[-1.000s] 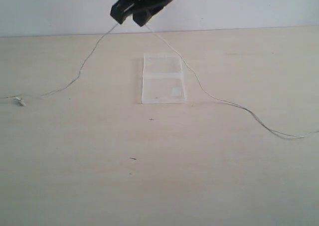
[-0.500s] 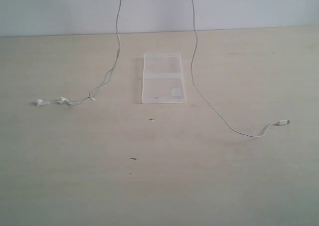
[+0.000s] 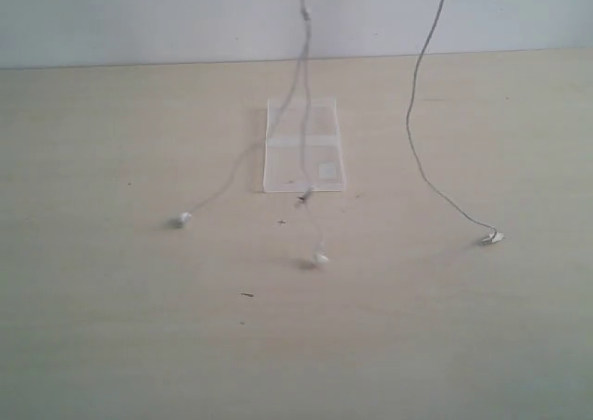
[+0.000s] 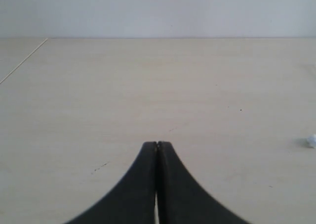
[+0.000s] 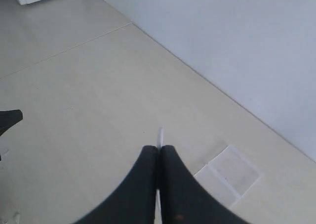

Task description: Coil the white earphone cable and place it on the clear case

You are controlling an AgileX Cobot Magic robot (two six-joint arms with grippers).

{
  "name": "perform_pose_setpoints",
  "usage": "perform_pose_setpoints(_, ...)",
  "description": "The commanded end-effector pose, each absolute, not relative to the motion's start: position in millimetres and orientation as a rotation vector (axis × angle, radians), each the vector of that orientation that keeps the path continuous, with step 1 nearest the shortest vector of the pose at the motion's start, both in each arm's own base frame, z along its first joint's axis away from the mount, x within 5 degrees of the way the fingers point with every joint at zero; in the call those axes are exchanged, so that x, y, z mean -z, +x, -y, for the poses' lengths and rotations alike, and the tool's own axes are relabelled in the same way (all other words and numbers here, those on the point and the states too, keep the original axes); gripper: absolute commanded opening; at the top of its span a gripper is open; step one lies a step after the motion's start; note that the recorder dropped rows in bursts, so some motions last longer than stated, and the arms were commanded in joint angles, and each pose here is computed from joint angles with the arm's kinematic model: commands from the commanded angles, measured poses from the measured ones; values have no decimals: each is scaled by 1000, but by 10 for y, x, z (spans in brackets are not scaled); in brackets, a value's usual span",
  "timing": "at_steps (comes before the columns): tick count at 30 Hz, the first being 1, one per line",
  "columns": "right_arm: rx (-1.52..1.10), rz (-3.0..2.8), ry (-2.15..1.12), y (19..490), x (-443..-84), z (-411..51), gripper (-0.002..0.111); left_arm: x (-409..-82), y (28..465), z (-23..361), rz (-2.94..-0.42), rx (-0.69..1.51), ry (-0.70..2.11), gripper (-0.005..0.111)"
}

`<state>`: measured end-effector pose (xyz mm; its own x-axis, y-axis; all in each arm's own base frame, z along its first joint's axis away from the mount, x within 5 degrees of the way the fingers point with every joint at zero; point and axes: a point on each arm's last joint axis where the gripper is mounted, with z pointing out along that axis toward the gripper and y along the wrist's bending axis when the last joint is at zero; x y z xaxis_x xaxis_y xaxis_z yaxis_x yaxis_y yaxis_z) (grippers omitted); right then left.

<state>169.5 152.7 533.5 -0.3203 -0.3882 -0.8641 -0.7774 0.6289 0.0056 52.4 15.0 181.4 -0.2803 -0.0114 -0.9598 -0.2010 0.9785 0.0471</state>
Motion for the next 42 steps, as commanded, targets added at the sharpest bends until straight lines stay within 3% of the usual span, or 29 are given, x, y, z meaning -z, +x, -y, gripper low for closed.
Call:
perform_pose_setpoints(1, -532, -1876, -960, 1567, -5411, -1453, 0, -1810, 524, -147, -1844, -181, -149, 0)
perform_pose_setpoints(12, -561, -1626, -920, 1370, -5685, -1335, 0, -1810, 524, -147, -1844, -181, -149, 0)
perform_pose_setpoints(42, -648, -1491, -940, 1313, -5786, -1391, 0, -1810, 524, -147, -1844, -181, -149, 0)
